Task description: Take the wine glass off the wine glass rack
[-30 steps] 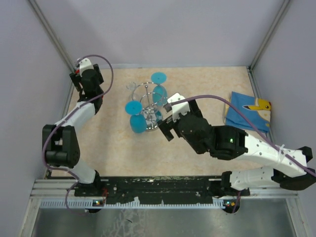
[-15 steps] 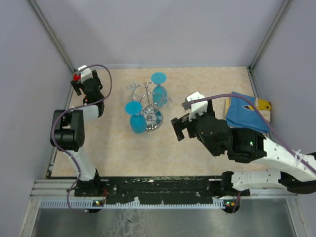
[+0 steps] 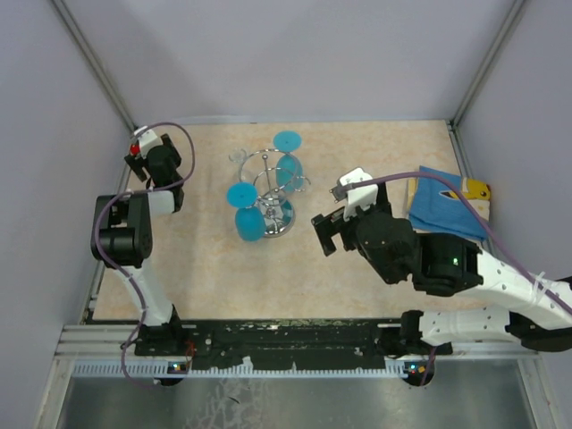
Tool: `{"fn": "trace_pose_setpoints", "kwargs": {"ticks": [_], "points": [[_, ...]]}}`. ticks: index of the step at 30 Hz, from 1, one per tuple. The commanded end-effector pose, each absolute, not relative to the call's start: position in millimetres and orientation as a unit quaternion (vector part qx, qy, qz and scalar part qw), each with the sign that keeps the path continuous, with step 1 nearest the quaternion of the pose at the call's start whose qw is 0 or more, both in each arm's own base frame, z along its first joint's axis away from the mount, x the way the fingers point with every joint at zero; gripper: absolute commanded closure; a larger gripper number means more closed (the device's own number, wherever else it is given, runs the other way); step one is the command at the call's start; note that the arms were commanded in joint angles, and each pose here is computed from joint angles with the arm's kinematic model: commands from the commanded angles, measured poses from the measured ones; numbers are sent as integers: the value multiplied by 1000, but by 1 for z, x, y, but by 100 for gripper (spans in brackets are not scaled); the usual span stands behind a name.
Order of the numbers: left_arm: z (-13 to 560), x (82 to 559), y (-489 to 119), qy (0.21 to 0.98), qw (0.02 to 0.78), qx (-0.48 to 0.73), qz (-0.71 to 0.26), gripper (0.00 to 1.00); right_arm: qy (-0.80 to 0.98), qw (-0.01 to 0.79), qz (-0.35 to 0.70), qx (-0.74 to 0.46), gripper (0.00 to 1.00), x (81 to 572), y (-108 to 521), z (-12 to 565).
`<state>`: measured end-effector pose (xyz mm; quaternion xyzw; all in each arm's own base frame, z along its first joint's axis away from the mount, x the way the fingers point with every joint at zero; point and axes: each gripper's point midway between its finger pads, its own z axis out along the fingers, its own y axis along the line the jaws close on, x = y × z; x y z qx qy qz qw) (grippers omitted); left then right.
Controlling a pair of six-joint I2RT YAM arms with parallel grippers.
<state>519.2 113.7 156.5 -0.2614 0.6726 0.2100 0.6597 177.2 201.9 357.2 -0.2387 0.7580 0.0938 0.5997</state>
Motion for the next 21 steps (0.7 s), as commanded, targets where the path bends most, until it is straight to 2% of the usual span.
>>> {"fn": "trace_pose_setpoints", "kwargs": {"ticks": [1,5,17,21], "points": [[155,525,118,669,663,-280,187,6,754,614,100,-212,1,179,192,369],[158,525,117,672,663,-277,179,0,754,614,102,-213,1,180,195,368],[187,517,109,687,650,-289,149,0,751,614,115,-213,1,178,197,368],[184,510,107,707,621,-304,147,0,749,615,118,-217,1,177,199,368]]}}
